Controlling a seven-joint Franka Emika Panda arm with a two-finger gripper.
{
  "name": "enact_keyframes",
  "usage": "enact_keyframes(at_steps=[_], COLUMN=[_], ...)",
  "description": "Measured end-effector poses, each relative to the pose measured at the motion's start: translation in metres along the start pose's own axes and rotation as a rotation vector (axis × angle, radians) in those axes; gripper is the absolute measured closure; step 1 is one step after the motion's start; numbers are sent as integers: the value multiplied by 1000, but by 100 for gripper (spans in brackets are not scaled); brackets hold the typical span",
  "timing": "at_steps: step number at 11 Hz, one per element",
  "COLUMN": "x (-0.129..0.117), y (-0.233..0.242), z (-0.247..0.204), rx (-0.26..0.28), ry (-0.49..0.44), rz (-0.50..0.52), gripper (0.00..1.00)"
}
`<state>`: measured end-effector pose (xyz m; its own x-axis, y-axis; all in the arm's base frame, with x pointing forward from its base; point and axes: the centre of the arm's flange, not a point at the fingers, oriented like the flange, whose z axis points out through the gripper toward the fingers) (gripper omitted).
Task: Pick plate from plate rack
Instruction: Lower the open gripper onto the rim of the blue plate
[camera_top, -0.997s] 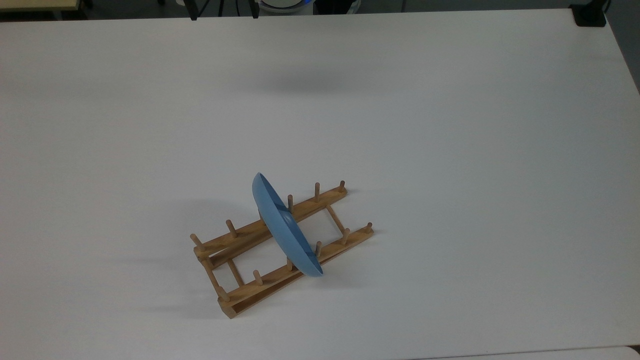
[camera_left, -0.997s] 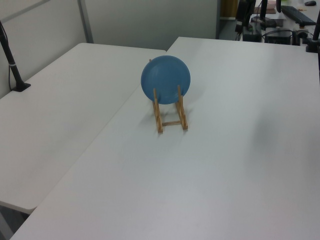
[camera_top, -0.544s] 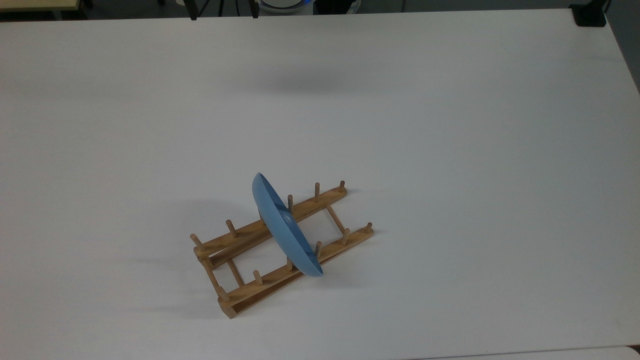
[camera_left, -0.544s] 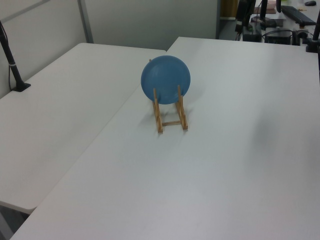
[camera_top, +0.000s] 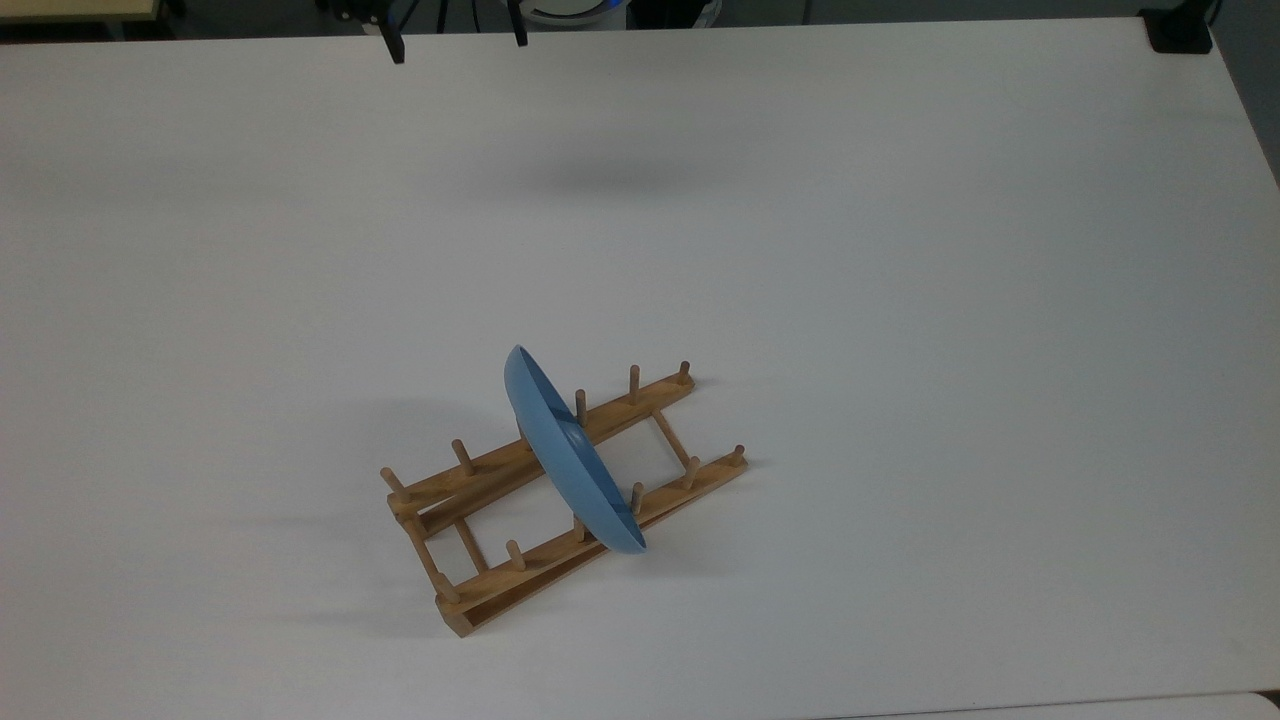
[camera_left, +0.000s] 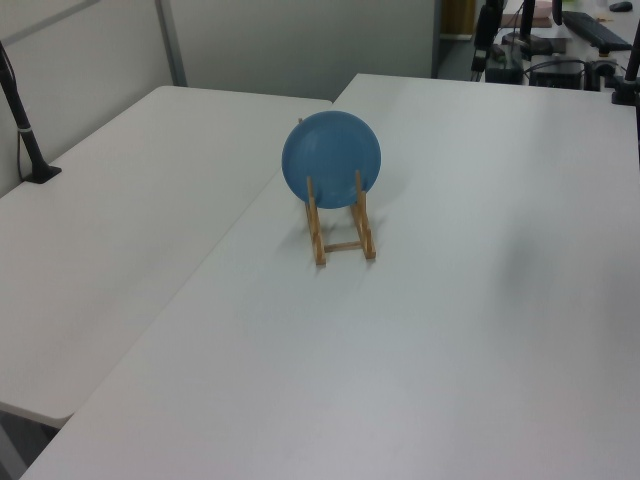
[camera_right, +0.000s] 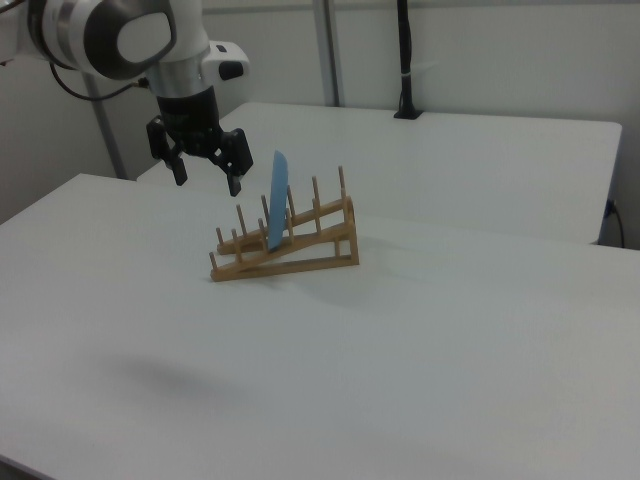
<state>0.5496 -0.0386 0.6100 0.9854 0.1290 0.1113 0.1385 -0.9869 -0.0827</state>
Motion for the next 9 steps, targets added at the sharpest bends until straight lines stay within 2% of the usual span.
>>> enact_keyframes(at_steps=[1,3,4,9], x=[7,34,48,121], y=[0,-4,-5,-31], z=[2,-1,4,85], rx=[-15,-53,-88,-215], ry=[19,143,205,439], rz=[-14,-41,-59,-132], gripper=[0,0,0,0])
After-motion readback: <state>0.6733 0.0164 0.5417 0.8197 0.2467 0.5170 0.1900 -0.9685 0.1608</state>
